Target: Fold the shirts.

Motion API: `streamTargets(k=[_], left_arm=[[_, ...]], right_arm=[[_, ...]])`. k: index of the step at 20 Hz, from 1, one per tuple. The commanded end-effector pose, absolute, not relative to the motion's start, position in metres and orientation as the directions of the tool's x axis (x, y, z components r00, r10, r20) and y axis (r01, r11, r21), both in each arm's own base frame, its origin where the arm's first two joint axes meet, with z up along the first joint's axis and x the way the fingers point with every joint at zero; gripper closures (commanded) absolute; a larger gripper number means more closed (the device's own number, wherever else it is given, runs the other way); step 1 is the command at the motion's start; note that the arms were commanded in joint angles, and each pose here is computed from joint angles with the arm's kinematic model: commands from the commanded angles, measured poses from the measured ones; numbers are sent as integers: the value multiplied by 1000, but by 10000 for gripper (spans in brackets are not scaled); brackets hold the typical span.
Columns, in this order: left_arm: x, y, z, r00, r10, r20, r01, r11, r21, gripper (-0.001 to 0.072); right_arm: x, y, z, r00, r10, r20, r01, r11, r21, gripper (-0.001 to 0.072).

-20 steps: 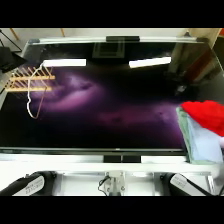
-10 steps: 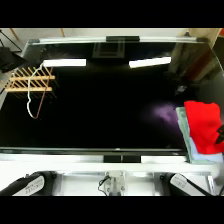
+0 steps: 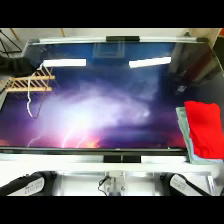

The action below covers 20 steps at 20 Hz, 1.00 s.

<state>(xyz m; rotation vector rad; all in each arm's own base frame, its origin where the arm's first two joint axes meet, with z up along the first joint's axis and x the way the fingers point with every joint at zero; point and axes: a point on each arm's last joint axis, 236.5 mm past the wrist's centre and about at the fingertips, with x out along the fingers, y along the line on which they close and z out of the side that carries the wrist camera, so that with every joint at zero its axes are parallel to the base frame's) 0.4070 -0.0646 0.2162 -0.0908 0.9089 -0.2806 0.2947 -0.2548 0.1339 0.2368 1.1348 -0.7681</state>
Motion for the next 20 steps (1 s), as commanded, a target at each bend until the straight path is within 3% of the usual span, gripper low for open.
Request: streamTargets(k=[1, 2, 3, 4, 5, 7, 9, 20], left_arm=[[412, -44, 167, 484, 10, -875, 138, 987, 87, 678], [416, -46, 156, 464, 56, -884, 137, 981, 134, 672], [418, -54, 142, 431, 59, -900, 159, 977, 140, 457], [414, -60, 128, 379, 62, -923, 166, 977, 134, 53], [404, -62, 110, 303, 70, -950, 145, 982, 118, -13], [387, -72, 78, 242, 23, -970, 154, 986, 62, -13], [380, -75, 64, 272, -4, -962, 131, 991, 33, -13], [377, -74, 61, 267, -3, -964, 129, 991, 33, -13]], right_arm=[[384, -186, 204, 514, -412, -753, 476, 867, -149, 167], [399, -143, 190, 521, -317, -792, 386, 916, -113, 166], [406, -99, 168, 486, -207, -849, 292, 954, -66, 165], [406, -64, 144, 420, -114, -900, 221, 975, -21, 165], [401, -34, 120, 326, -28, -945, 172, 985, 30, 164], [384, 5, 86, 149, 80, -986, 118, 988, 98, 165], [377, 23, 72, 74, 88, -993, 87, 992, 94, 165], [368, 45, 71, 39, 98, -994, 23, 995, 99, 164]])
